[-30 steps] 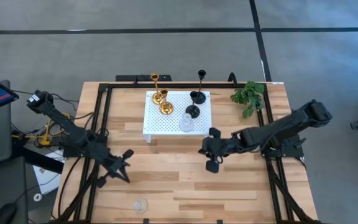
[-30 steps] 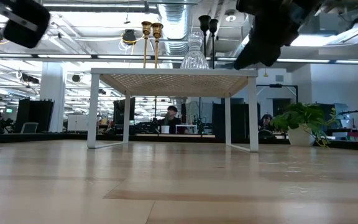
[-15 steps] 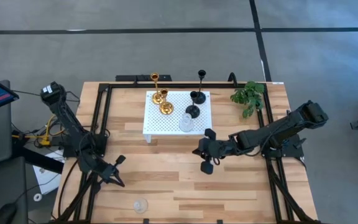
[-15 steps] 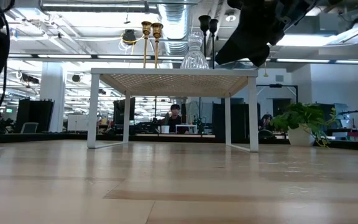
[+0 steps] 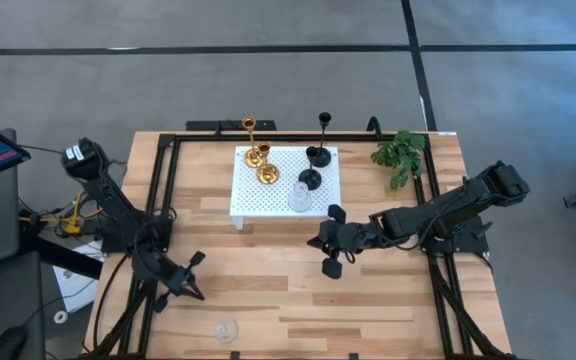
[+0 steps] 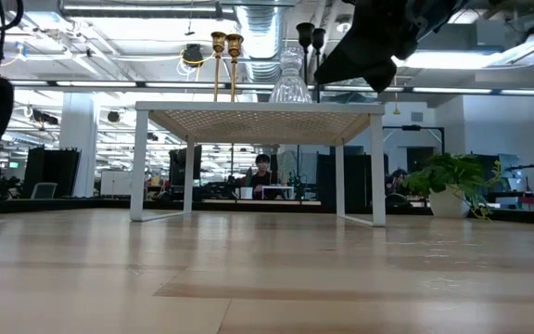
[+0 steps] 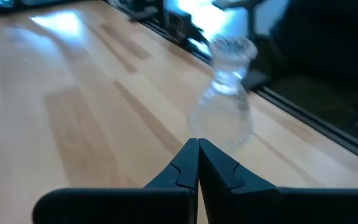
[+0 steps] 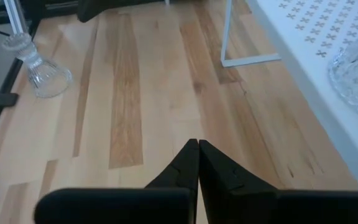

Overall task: Pick & Place candle stick holders
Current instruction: Put the glass candle holder on the shelf

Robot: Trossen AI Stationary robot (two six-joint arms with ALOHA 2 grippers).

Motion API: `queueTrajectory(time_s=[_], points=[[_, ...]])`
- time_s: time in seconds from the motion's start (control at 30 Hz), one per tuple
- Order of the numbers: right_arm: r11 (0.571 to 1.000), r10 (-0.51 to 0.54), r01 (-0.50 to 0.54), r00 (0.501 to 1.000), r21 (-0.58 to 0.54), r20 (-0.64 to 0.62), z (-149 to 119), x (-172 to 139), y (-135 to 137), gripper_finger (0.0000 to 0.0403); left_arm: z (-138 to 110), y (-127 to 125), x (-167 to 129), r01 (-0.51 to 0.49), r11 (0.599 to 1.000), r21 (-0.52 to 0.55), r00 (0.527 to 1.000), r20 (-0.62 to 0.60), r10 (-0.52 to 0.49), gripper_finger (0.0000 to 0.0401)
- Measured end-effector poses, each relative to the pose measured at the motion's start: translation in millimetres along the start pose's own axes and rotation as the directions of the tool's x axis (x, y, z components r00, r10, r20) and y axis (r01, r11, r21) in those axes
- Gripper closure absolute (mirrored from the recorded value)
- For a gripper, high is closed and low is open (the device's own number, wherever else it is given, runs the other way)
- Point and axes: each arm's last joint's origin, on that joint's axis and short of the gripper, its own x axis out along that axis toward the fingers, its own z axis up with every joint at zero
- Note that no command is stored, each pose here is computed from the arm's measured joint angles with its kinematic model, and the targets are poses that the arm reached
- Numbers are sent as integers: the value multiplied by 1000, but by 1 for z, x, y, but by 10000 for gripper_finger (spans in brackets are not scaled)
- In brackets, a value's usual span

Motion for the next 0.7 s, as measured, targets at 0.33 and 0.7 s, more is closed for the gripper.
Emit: queueTrajectory(time_s=[0.33, 0.7], points=[[1000, -5, 5, 1000, -10, 1, 1, 1, -2, 402, -10, -6, 12, 69, 997, 15, 997, -36, -69, 394], [1000, -5, 5, 1000, -9, 1, 1, 1, -2, 403, -5, -6, 20, 26, 1000, 16, 999, 25, -26, 394]])
